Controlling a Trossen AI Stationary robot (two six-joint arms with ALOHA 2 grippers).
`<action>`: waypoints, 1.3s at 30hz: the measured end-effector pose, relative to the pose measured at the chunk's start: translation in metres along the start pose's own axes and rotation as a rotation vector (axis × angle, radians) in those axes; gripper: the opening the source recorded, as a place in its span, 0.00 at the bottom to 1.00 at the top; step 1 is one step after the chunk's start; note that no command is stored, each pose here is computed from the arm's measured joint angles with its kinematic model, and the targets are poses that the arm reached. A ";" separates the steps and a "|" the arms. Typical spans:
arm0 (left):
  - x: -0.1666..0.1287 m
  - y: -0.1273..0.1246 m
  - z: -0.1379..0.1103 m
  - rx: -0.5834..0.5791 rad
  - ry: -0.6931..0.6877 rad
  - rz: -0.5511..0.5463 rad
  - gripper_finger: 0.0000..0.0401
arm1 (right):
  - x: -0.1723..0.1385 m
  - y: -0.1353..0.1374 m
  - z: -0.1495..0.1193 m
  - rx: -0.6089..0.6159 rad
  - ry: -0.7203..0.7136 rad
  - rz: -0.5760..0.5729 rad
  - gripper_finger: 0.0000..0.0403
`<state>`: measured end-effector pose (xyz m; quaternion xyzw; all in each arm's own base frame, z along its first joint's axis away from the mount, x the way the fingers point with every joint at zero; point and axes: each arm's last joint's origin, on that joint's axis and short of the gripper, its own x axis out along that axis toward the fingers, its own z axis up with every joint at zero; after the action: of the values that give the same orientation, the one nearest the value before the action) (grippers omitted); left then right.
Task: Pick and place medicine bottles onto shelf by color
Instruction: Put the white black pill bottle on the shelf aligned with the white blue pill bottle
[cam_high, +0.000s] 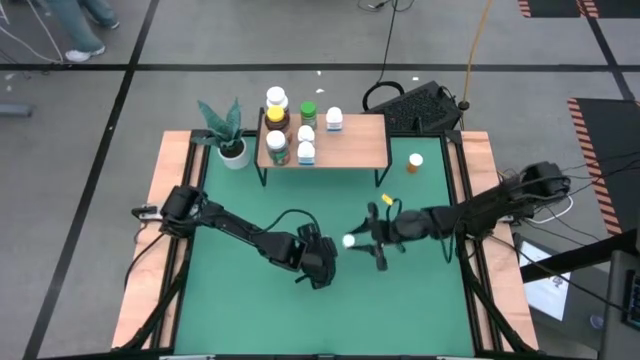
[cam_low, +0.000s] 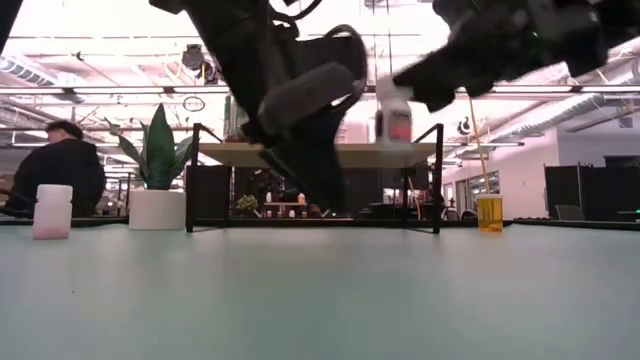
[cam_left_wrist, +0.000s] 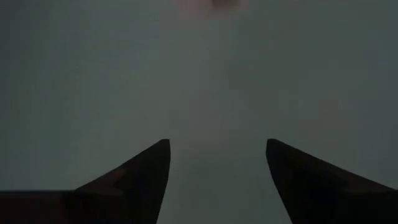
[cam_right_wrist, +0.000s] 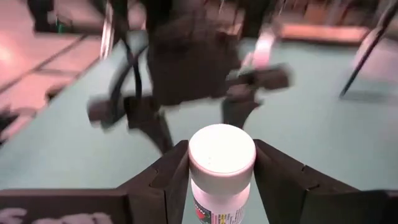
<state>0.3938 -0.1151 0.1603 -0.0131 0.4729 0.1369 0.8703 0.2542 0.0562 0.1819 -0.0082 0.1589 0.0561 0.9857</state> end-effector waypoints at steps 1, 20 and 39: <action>-0.002 0.002 -0.001 0.000 0.012 0.029 0.68 | -0.003 -0.007 0.006 -0.010 -0.026 -0.021 0.38; 0.026 0.022 -0.057 0.081 -0.081 0.043 0.68 | -0.019 -0.190 0.113 -0.038 0.015 -0.396 0.38; 0.015 0.044 -0.071 0.013 -0.155 -0.010 0.68 | 0.003 -0.260 0.081 0.099 0.069 -0.386 0.38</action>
<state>0.3325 -0.0796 0.1131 0.0009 0.4050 0.1303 0.9050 0.3118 -0.1993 0.2570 0.0079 0.1908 -0.1418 0.9713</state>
